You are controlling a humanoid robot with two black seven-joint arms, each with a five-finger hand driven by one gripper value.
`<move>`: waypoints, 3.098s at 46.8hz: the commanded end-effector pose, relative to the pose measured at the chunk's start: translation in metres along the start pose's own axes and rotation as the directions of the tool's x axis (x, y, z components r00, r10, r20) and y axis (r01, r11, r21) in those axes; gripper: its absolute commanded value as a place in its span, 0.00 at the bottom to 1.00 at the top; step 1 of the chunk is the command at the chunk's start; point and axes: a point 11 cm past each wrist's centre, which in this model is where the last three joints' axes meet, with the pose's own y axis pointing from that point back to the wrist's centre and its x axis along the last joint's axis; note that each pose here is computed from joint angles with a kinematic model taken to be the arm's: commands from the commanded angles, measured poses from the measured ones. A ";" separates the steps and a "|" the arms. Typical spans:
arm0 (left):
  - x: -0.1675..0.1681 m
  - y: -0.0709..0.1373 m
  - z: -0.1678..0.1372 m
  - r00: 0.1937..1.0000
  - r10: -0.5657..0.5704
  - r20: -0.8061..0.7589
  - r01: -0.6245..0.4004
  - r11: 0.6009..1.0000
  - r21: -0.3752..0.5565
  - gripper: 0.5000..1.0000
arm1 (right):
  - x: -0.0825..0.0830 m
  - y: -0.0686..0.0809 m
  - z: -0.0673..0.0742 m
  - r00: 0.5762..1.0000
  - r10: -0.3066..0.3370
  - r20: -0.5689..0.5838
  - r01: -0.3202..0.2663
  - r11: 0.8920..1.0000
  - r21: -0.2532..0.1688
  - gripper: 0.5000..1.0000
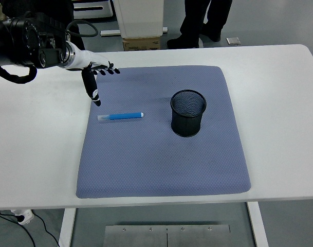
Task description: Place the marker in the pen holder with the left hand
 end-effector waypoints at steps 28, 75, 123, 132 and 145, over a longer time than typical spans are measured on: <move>-0.035 -0.028 0.005 0.998 -0.023 -0.053 0.020 0.998 -0.057 1.00 | 0.000 0.000 0.000 1.000 0.000 0.000 0.000 1.000 0.000 1.00; -0.052 -0.038 -0.004 0.997 -0.033 -0.065 0.029 0.998 -0.047 0.92 | 0.000 0.000 0.000 1.000 -0.002 0.000 0.002 1.000 0.000 1.00; -0.054 -0.040 0.002 0.996 -0.038 -0.077 0.033 0.997 -0.066 0.55 | 0.000 0.000 0.000 1.000 0.001 0.001 -0.001 1.000 0.001 1.00; -0.055 -0.041 0.009 0.995 -0.041 -0.089 0.033 0.995 -0.089 0.57 | 0.000 0.000 0.000 1.000 0.001 0.000 -0.001 1.000 0.000 1.00; -0.062 -0.045 0.007 0.994 -0.054 -0.097 0.045 0.995 -0.089 0.57 | 0.000 0.000 0.000 1.000 0.000 0.000 0.000 1.000 0.000 1.00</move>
